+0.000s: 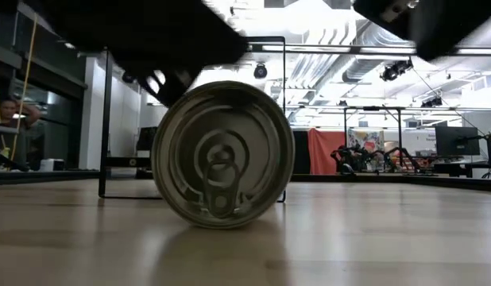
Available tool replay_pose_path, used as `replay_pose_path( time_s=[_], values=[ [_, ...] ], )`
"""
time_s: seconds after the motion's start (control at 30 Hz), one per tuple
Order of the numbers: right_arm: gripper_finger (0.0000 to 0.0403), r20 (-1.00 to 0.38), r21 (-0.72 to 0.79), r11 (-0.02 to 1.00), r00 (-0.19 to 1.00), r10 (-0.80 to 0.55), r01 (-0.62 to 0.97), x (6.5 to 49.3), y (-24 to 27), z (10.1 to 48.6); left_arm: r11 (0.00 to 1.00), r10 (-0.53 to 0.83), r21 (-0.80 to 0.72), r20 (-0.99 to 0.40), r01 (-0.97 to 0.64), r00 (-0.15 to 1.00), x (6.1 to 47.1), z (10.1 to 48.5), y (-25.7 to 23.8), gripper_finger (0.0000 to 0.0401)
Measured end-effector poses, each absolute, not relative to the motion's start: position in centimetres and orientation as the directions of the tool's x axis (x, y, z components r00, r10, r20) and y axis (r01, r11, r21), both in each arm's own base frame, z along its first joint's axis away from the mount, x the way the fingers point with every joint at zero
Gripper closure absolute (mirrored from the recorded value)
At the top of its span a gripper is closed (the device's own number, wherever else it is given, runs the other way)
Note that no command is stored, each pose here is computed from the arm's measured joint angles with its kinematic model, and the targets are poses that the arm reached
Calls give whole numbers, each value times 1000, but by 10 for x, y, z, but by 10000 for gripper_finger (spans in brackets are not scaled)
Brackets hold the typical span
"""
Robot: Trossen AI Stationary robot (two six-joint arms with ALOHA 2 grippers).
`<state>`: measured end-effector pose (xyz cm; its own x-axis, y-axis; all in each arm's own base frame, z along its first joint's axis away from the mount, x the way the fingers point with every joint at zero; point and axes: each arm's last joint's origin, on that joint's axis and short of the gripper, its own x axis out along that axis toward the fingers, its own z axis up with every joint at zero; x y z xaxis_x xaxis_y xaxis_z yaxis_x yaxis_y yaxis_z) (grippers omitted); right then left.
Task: Stack canned seafood by type on shelf
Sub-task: Stack the blue pink tuna can on top of the other blue pink tuna cans on the shelf
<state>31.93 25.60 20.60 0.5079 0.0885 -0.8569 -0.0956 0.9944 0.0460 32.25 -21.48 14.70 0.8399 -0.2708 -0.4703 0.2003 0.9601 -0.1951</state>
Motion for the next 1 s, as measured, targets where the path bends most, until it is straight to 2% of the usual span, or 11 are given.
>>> replay_pose_path(
  time_s=[0.17,0.33,0.4,0.47,0.57,0.73,0.83,1.0],
  values=[
    [403,-816,25,999,577,40,-33,335,246,222,954,-294,-199,-466,225,835,308,182,-214,401],
    [401,-797,100,990,604,19,102,352,229,232,977,-213,-111,-465,182,859,280,228,-203,401],
    [388,-798,135,977,602,10,163,357,222,232,987,-159,-59,-473,149,866,270,240,-198,401],
    [362,-804,159,969,594,16,190,362,214,232,994,-104,-25,-482,105,870,260,248,-193,401],
    [302,-809,208,949,587,30,238,369,203,232,998,-58,-27,-482,51,874,251,255,-189,401],
    [178,-818,215,952,572,54,218,375,192,232,997,-78,-61,-493,55,866,241,258,-194,401],
    [120,-826,221,958,558,84,182,375,191,232,995,-98,-76,-505,68,858,234,257,-200,401],
    [75,-846,179,974,528,81,138,374,191,227,993,-95,-105,-534,46,840,226,254,-206,401]
  ],
)
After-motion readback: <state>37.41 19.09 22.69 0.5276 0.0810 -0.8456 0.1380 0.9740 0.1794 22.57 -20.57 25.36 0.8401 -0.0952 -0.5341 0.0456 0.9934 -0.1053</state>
